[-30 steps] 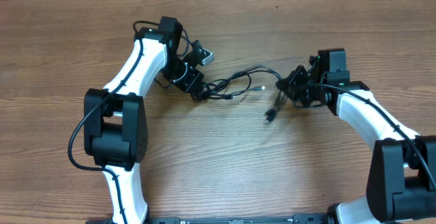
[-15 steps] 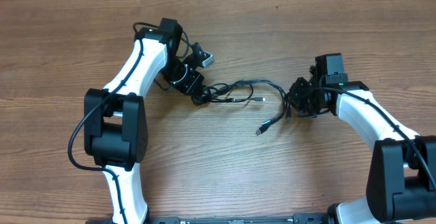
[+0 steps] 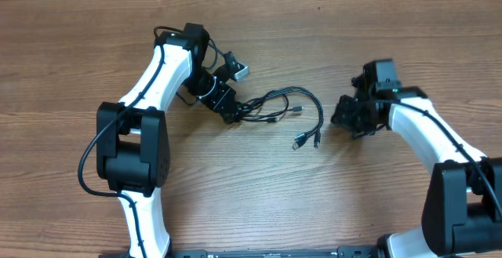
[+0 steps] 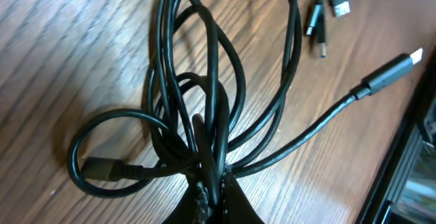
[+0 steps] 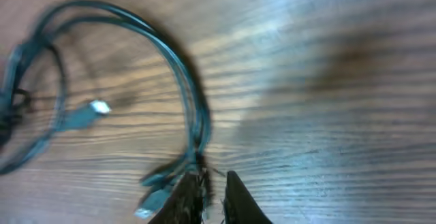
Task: Untangle cables
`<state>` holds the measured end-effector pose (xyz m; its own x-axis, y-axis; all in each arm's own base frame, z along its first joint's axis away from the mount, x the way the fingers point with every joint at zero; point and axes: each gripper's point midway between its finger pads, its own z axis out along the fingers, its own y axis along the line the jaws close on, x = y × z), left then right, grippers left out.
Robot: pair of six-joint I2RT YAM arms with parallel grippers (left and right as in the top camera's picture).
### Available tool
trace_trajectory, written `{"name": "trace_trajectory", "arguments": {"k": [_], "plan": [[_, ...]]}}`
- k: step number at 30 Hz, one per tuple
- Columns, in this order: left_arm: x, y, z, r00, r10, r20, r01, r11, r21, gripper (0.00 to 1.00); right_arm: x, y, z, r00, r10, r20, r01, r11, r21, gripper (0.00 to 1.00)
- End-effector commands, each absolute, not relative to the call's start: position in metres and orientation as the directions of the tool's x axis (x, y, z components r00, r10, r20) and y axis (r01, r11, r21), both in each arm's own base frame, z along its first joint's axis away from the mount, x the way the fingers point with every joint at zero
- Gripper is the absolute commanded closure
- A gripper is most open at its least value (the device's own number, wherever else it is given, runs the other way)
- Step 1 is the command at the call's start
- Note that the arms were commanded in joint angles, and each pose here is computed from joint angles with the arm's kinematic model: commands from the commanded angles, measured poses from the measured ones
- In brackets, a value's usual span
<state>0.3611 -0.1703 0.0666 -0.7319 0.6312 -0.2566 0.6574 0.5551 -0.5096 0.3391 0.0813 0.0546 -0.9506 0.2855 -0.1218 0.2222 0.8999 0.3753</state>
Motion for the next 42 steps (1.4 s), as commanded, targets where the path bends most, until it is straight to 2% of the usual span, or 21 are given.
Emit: {"name": "trace_trajectory", "arguments": {"k": [1, 6, 10, 12, 15, 17, 18, 21, 23, 25, 28, 30, 34, 36, 38, 40, 42], "plan": [[0.360, -0.178, 0.076, -0.694, 0.639, -0.331, 0.696, 0.481, -0.532, 0.96, 0.369, 0.091, 0.100, -0.941, 0.241, -0.237, 0.125, 0.900, 0.417, 0.85], [0.359, -0.180, 0.078, -0.683, 0.643, -0.346, 0.706, 0.461, -0.537, 0.96, 0.385, 0.100, 0.120, -0.927, 0.230, -0.296, 0.079, 0.893, 0.443, 0.84], [0.344, -0.188, 0.087, -0.620, 0.674, -0.401, 0.747, 0.351, -0.565, 0.94, 0.390, 0.102, 0.122, -0.922, 0.229, -0.313, 0.066, 0.888, 0.456, 0.84], [0.337, -0.188, 0.088, -0.600, 0.695, -0.398, 0.755, 0.326, -0.570, 0.80, 0.390, 0.105, 0.124, -0.922, 0.227, -0.314, 0.058, 0.882, 0.467, 0.84], [0.333, -0.187, 0.085, -0.593, 0.714, -0.374, 0.755, 0.330, -0.567, 0.37, 0.391, 0.107, 0.125, -0.921, 0.226, -0.317, 0.051, 0.877, 0.477, 0.84], [0.332, -0.186, 0.084, -0.590, 0.720, -0.366, 0.756, 0.334, -0.562, 0.15, 0.392, 0.109, 0.126, -0.921, 0.224, -0.318, 0.043, 0.871, 0.490, 0.84], [0.333, -0.186, 0.084, -0.590, 0.719, -0.367, 0.756, 0.334, -0.563, 0.11, 0.392, 0.111, 0.127, -0.921, 0.226, -0.317, 0.040, 0.866, 0.499, 0.84], [0.335, -0.189, 0.088, -0.593, 0.706, -0.387, 0.757, 0.325, -0.567, 0.10, 0.390, 0.122, 0.133, -0.928, 0.220, -0.301, 0.020, 0.835, 0.550, 0.84], [0.343, -0.191, 0.088, -0.619, 0.682, -0.389, 0.746, 0.356, -0.563, 0.13, 0.388, 0.129, 0.134, -0.931, 0.237, -0.278, 0.037, 0.818, 0.574, 0.83], [0.361, -0.189, 0.083, -0.697, 0.622, -0.356, 0.694, 0.461, -0.554, 0.18, 0.385, 0.136, 0.134, -0.934, 0.252, -0.254, 0.060, 0.809, 0.584, 0.81], [0.392, -0.171, 0.071, -0.844, 0.468, -0.261, 0.532, 0.680, -0.504, 0.20, 0.380, 0.151, 0.134, -0.941, 0.245, -0.235, 0.062, 0.803, 0.592, 0.78], [0.403, -0.155, 0.066, -0.896, 0.385, -0.222, 0.444, 0.760, -0.474, 0.21, 0.376, 0.164, 0.134, -0.944, 0.250, -0.215, 0.074, 0.795, 0.602, 0.72], [0.412, -0.129, 0.065, -0.945, 0.272, -0.185, 0.328, 0.813, -0.481, 0.23, 0.369, 0.187, 0.130, -0.941, 0.300, -0.156, 0.146, 0.776, 0.613, 0.71], [0.415, -0.116, 0.065, -0.962, 0.218, -0.167, 0.273, 0.830, -0.487, 0.22, 0.365, 0.194, 0.119, -0.924, 0.369, -0.103, 0.242, 0.770, 0.590, 0.71], [0.416, -0.105, 0.064, -0.969, 0.191, -0.158, 0.245, 0.837, -0.489, 0.22, 0.361, 0.203, 0.109, -0.918, 0.389, -0.079, 0.275, 0.767, 0.579, 0.67], [0.416, -0.098, 0.063, -0.973, 0.173, -0.151, 0.225, 0.842, -0.490, 0.21, 0.356, 0.216, 0.097, -0.921, 0.385, -0.053, 0.287, 0.766, 0.575, 0.58], [0.416, -0.092, 0.062, -0.976, 0.161, -0.147, 0.213, 0.845, -0.491, 0.20, 0.351, 0.226, 0.083, -0.921, 0.389, -0.016, 0.313, 0.764, 0.564, 0.57]]}}
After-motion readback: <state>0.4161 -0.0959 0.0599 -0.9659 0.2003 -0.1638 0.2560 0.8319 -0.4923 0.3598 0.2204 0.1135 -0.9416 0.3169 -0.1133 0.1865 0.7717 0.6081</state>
